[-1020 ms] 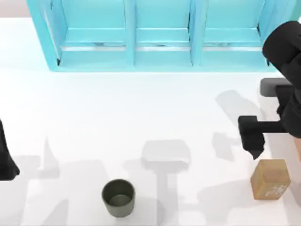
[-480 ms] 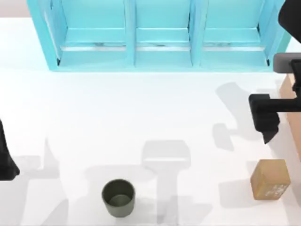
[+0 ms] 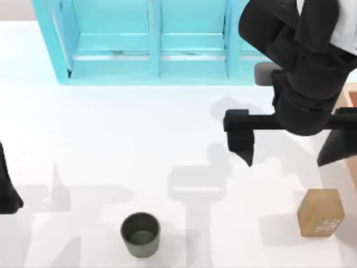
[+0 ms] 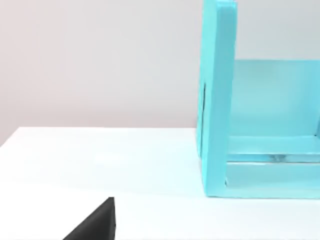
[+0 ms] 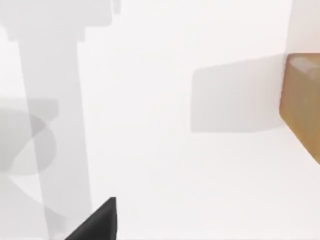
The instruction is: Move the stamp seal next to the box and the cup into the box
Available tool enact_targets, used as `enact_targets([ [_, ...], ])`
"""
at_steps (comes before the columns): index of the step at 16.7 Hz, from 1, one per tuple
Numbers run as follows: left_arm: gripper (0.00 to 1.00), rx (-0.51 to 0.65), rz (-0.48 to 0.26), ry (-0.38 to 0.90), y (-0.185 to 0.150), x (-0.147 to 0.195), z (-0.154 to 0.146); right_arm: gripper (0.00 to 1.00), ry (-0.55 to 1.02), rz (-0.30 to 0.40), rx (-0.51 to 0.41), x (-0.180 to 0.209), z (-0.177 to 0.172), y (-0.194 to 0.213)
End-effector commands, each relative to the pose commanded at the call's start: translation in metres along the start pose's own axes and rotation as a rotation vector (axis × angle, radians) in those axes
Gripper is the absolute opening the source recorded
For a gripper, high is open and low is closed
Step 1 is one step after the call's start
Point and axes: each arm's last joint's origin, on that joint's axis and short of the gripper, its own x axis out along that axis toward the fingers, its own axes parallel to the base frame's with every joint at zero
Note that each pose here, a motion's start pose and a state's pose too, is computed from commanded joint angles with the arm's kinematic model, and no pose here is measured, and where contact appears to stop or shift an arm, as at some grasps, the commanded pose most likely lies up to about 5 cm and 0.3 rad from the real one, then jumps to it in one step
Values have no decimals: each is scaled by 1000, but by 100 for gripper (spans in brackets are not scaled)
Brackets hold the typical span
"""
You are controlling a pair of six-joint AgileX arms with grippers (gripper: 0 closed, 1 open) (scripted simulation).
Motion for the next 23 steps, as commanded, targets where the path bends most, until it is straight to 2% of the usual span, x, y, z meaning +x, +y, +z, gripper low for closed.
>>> enact_targets([
  [5,100,0,0,0,0,0,0,100,-1,0,4,34,-22,113],
  [8,100,0,0,0,0,0,0,100,-4,6,3,52,-43,157],
  [15,100,0,0,0,0,0,0,100,-4,6,3,60,-47,164],
  [23,100,0,0,0,0,0,0,100,-6,10,3,133,-47,166],
])
